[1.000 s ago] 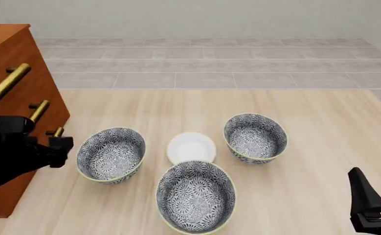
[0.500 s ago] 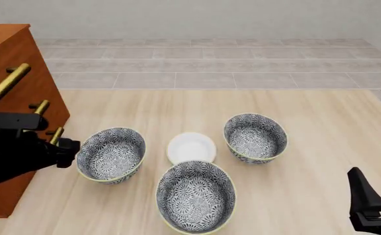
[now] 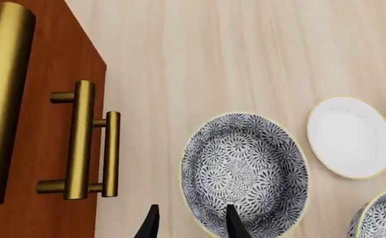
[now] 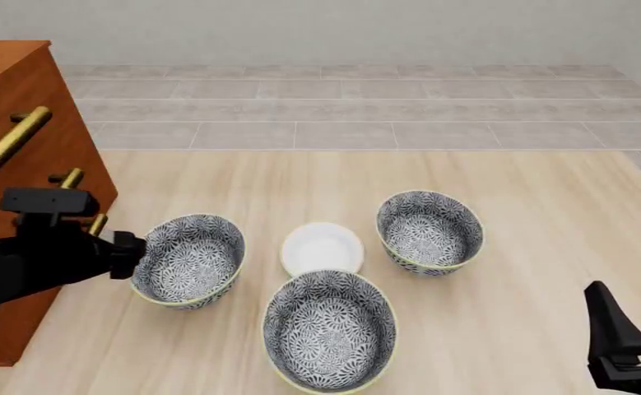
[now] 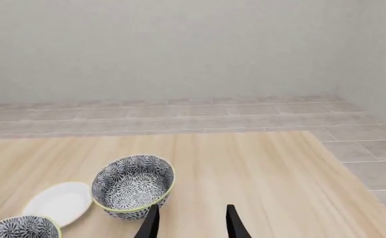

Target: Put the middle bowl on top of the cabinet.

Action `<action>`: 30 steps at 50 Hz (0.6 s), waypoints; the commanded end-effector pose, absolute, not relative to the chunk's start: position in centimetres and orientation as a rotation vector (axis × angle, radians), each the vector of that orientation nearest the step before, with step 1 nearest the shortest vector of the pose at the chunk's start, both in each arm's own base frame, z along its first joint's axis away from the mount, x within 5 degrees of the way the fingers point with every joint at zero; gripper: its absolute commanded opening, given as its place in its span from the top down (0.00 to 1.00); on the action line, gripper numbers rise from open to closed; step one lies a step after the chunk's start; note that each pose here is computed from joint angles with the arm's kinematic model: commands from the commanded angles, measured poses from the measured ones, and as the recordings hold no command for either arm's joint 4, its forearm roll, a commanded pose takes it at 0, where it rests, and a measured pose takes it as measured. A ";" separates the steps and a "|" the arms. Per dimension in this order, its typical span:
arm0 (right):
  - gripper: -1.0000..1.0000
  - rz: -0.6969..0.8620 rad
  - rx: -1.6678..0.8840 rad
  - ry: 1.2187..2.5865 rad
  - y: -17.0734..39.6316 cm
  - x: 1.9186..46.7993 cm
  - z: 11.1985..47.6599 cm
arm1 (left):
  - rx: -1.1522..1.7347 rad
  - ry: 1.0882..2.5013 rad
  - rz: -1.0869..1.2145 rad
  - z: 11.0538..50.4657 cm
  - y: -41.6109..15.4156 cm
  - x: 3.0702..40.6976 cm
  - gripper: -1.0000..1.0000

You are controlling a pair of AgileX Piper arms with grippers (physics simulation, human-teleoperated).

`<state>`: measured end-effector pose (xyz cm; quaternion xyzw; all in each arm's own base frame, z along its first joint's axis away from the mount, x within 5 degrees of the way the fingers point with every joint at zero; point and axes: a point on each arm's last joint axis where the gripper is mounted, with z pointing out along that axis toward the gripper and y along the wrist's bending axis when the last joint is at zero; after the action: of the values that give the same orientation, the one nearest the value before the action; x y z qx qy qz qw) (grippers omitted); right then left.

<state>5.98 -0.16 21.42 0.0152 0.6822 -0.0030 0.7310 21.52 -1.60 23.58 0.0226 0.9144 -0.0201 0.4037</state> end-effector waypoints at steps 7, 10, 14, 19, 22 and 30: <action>0.00 -0.011 0.034 1.498 -0.2 6.0 21.6 | 0.045 2.332 -0.048 22.8 -1.5 22.4 0.00; 0.00 -0.011 0.032 1.497 -0.2 5.9 21.6 | 0.035 2.343 -0.051 22.4 -1.5 22.6 0.00; 0.00 -0.011 0.032 1.498 -0.2 5.9 21.6 | 0.035 2.347 -0.054 22.0 -1.6 22.7 0.00; 0.00 -0.011 0.033 1.499 -0.2 5.9 21.6 | 0.025 2.351 -0.052 21.7 -1.5 23.0 0.00; 0.00 -0.009 0.032 1.497 -0.2 5.9 21.6 | 0.027 2.348 -0.052 21.8 -1.5 22.9 0.00; 0.00 -0.012 0.033 1.499 -0.2 5.9 21.5 | 0.016 2.355 -0.053 21.1 -1.4 23.1 0.00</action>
<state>5.92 -0.17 21.56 0.0149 0.6810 -0.0048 0.7321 22.87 -1.48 21.74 0.0105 0.9222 -0.0205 0.3861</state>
